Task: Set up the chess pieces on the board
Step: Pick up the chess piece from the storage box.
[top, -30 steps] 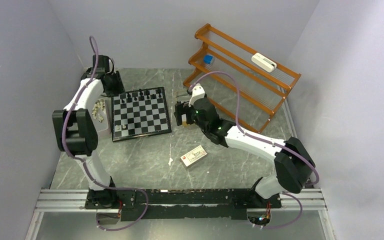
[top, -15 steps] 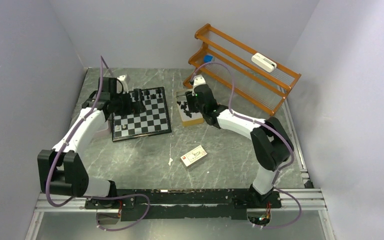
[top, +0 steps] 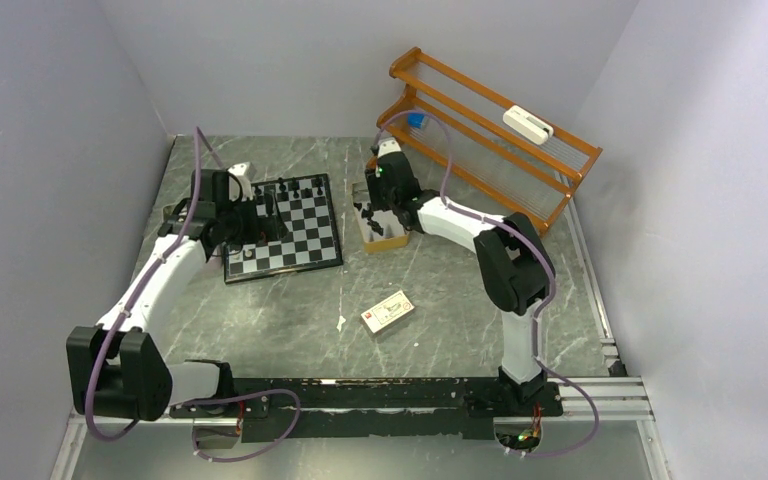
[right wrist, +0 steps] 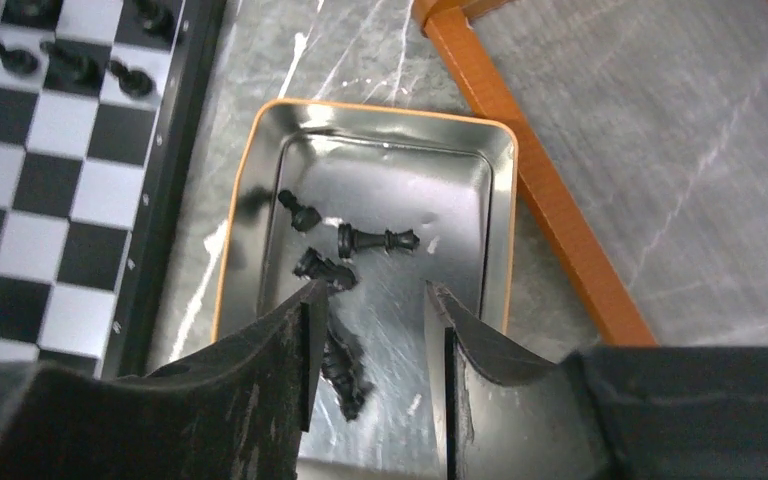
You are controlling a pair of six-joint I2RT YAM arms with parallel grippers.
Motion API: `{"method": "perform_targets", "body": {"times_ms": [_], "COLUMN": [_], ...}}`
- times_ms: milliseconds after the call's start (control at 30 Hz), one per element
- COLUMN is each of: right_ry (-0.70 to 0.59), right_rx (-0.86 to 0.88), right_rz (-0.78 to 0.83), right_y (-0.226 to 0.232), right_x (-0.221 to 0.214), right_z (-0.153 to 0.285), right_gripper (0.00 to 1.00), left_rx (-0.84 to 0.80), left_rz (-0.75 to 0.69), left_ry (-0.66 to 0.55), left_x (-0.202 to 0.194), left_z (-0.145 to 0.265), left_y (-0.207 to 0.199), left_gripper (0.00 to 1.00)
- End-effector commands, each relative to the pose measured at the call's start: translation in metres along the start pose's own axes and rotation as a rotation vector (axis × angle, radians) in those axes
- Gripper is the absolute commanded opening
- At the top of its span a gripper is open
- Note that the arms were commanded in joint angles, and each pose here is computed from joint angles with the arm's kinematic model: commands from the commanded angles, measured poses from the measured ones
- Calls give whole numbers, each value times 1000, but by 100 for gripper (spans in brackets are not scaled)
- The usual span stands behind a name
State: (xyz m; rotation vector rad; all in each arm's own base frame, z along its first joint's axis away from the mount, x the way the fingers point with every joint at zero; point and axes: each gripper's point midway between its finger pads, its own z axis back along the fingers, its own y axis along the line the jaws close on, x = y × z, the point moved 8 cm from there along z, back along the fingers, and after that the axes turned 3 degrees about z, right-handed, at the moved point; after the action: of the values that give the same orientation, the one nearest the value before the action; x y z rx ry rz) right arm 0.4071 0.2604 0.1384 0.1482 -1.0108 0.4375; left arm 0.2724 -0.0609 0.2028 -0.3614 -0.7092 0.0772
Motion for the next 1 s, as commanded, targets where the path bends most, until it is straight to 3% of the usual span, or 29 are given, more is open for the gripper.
{"method": "perform_targets", "body": {"times_ms": [0, 167, 300, 467, 733, 967], "right_ry": [36, 48, 142, 119, 94, 166], "right_rx": [-73, -164, -296, -410, -412, -489], "right_rz": [-299, -588, -757, -945, -1097, -1180], "right_y": [7, 15, 22, 24, 29, 34], "right_x": [4, 9, 7, 6, 7, -8], "right_z": [-8, -14, -28, -31, -39, -57], "right_gripper": [45, 48, 56, 55, 47, 47], "left_rx": [-1, 4, 8, 15, 22, 18], "left_rz": [-29, -33, -35, -39, -46, -48], "left_ry": [-67, -112, -124, -142, -168, -176], "left_x": [8, 11, 13, 14, 16, 16], "left_z": [10, 20, 22, 27, 32, 34], "left_y": [-2, -4, -5, -5, -5, -6], "left_gripper": [100, 100, 100, 100, 100, 100]}}
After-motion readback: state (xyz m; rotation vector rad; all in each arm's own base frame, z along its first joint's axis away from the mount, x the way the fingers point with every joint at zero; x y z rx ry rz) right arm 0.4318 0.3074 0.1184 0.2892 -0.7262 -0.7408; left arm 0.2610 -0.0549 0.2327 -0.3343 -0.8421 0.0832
